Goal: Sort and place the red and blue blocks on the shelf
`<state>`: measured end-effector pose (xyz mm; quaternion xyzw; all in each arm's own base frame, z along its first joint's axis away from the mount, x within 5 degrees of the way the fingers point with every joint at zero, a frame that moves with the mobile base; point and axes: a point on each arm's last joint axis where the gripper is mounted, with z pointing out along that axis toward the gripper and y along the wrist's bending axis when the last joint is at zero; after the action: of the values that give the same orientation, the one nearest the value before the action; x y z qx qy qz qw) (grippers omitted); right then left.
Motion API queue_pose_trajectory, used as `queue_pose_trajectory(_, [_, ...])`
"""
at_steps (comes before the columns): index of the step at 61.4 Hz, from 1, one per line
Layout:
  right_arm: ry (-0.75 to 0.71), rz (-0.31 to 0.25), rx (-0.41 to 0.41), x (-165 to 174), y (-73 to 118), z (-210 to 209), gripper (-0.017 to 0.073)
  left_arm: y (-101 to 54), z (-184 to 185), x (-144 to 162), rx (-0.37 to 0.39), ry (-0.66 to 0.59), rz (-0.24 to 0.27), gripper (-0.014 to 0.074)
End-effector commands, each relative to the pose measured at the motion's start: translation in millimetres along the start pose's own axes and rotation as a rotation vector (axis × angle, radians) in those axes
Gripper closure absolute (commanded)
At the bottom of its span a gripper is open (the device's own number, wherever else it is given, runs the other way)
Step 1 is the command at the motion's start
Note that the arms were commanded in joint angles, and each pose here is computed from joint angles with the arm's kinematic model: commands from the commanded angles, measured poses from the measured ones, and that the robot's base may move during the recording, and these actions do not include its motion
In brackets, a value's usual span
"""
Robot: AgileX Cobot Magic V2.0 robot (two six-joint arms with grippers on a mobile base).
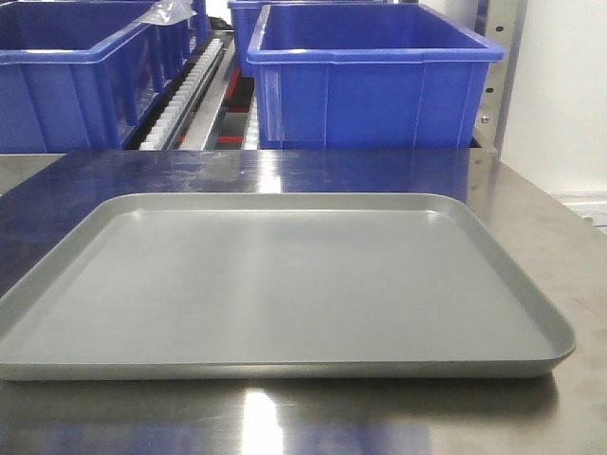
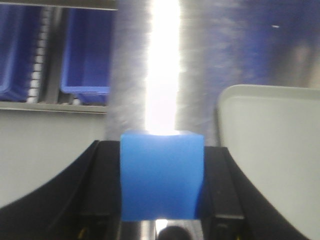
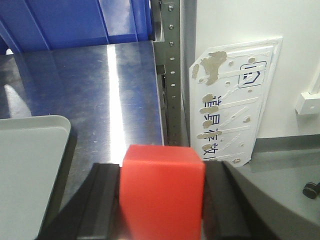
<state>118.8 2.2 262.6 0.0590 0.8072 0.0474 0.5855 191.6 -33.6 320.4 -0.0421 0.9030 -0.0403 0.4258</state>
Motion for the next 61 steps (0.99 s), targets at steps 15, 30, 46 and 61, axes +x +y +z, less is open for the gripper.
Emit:
queue_pose_trajectory(15, [-0.113,-0.021,-0.031,-17.1,3.8,-3.0,0.0512,27.1,-27.3,30.0,-0.019,-0.184,-0.061,0.047])
queue_pose_trajectory(30, [-0.113,-0.021,-0.031,-17.1,3.8,-3.0,0.0512,39.0,-34.1,57.3,-0.046,-0.236,-0.078,0.047])
queue_pose_trajectory(46, [-0.113,-0.021,-0.031,-17.1,3.8,-3.0,0.0512,44.4,-33.7,73.7,-0.061,-0.282,-0.054,0.047])
queue_pose_trajectory(61, [-0.113,-0.021,-0.031,-17.1,3.8,-3.0,0.0512,44.9,-28.0,82.6,-0.054,-0.281,-0.044,0.047])
